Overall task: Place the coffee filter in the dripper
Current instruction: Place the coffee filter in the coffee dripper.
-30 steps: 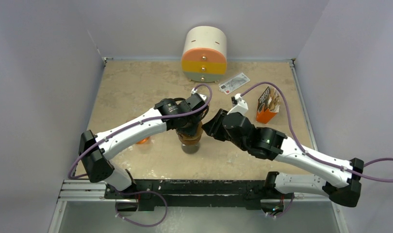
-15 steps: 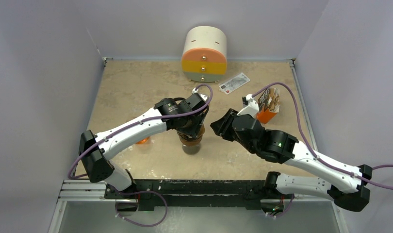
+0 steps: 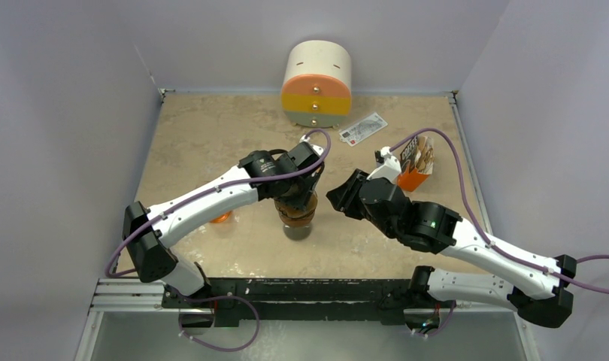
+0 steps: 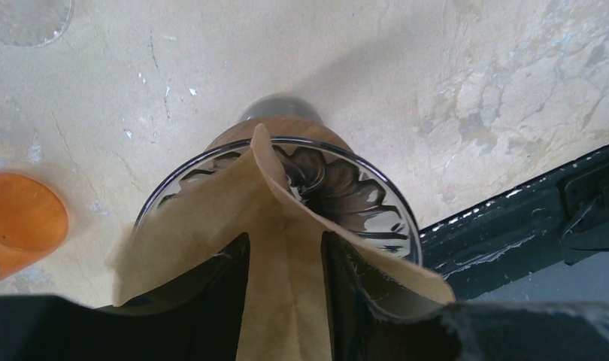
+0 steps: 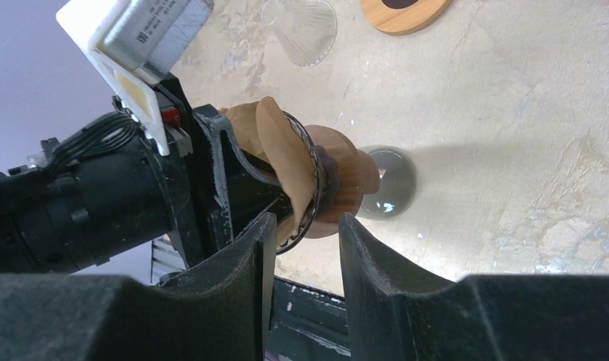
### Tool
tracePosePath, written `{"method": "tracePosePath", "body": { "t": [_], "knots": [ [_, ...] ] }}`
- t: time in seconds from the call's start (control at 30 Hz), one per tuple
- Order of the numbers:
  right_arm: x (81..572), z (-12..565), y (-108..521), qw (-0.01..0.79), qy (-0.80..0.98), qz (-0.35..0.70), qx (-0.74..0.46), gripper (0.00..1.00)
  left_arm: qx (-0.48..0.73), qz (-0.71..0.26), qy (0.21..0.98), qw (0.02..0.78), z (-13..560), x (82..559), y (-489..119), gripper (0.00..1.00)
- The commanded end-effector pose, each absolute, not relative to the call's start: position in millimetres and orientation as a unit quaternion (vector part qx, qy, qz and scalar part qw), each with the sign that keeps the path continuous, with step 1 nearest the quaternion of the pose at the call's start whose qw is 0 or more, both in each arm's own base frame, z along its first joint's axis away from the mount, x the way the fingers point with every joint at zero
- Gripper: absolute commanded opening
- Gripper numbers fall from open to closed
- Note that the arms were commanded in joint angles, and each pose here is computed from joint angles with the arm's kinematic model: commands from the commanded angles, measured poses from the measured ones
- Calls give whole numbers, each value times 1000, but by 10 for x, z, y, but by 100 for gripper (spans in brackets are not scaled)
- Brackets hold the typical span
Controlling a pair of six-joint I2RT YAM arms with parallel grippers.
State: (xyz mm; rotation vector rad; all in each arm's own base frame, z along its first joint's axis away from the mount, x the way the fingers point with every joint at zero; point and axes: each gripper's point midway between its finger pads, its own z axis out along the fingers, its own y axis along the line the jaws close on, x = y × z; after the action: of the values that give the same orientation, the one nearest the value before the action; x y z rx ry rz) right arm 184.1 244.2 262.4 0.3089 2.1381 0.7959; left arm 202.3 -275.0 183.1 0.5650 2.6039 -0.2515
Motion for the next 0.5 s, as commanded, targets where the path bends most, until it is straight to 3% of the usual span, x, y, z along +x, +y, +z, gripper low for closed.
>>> {"method": "tracePosePath", "body": {
  "t": [0.0,0.37,0.47],
  "knots": [
    [1899,2641,2355,427,843,302,129,39,215,-115,937,250,2055,2075,-2865,36],
    [1899,2617,2352,427,845,297,125,39,214,-110,938,249,2053,2152,-2856,0],
    [1896,2612,2345,427,845,297,126,39,209,-115,940,244,2014,2189,-2834,0]
  ]
}}
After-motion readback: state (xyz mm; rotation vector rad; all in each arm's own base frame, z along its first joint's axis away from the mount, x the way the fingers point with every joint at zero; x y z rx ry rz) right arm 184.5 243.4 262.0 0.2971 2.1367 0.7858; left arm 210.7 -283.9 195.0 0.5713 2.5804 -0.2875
